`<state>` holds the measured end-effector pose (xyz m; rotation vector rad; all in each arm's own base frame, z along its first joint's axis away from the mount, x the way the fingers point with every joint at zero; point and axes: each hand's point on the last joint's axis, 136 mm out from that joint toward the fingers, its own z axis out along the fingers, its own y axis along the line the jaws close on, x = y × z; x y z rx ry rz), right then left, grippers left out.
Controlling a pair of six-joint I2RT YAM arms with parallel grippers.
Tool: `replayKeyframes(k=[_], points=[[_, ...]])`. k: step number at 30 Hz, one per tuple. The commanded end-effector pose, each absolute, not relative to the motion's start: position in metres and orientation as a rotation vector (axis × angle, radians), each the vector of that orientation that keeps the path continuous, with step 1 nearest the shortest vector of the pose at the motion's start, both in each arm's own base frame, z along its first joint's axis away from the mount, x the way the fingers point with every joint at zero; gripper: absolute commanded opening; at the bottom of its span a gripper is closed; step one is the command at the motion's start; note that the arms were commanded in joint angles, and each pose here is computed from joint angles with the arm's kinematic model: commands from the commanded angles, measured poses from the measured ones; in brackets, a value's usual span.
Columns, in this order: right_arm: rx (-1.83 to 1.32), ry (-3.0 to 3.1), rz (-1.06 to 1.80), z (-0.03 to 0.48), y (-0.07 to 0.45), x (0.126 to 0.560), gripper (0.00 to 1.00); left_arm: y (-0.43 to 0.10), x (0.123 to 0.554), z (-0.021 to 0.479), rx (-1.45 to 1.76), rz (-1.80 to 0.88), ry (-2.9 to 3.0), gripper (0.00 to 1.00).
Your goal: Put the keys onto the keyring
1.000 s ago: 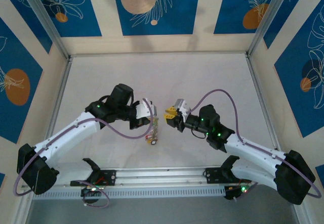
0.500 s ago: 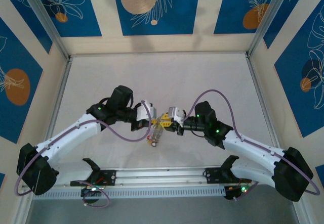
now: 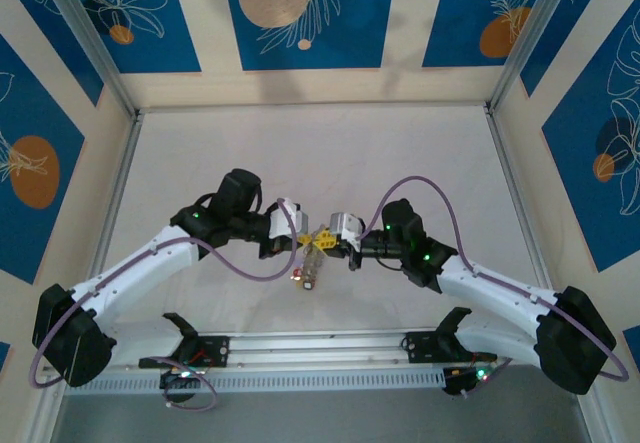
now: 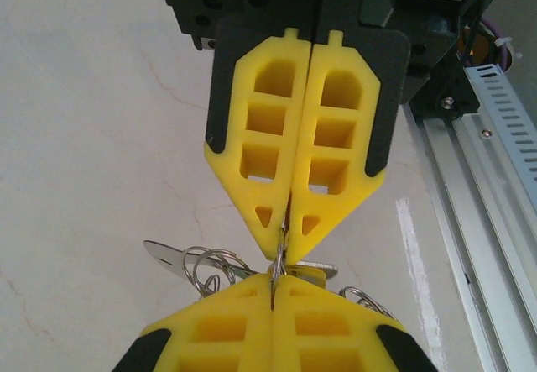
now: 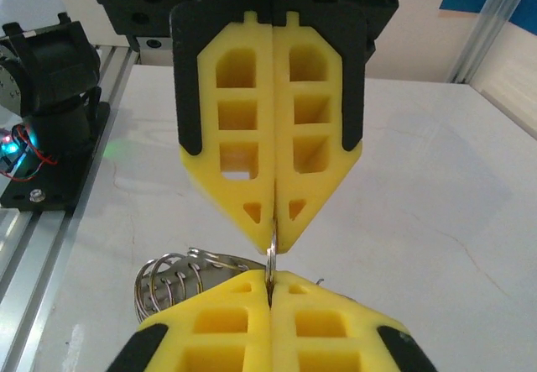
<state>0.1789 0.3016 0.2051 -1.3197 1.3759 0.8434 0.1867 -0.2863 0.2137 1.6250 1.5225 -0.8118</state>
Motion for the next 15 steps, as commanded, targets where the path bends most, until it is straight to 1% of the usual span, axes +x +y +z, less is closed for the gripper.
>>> replayKeyframes(k=[1, 2, 3, 4, 5, 10, 15], points=[[-1.329, 1.325, 0.88, 0.217, 0.306, 0.172, 0.0, -0.289, 0.186, 0.232, 1.623, -0.814, 1.423, 0.0], [-1.319, 1.331, 0.875, 0.218, 0.305, 0.173, 0.0, -0.288, 0.188, 0.231, 1.629, -0.797, 1.441, 0.03], [-1.313, 1.337, 0.868, 0.219, 0.305, 0.174, 0.0, -0.287, 0.19, 0.23, 1.638, -0.781, 1.458, 0.12], [-1.318, 1.345, 0.865, 0.218, 0.304, 0.174, 0.0, -0.286, 0.191, 0.227, 1.645, -0.771, 1.474, 0.16], [-1.326, 1.357, 0.857, 0.218, 0.304, 0.174, 0.0, -0.285, 0.192, 0.225, 1.651, -0.767, 1.489, 0.19], [-1.347, 1.382, 0.826, 0.216, 0.304, 0.174, 0.0, -0.29, 0.189, 0.23, 1.648, -0.812, 1.472, 0.2], [-1.318, 1.387, 0.807, 0.219, 0.304, 0.178, 0.0, -0.288, 0.187, 0.22, 1.696, -0.813, 1.477, 0.2]])
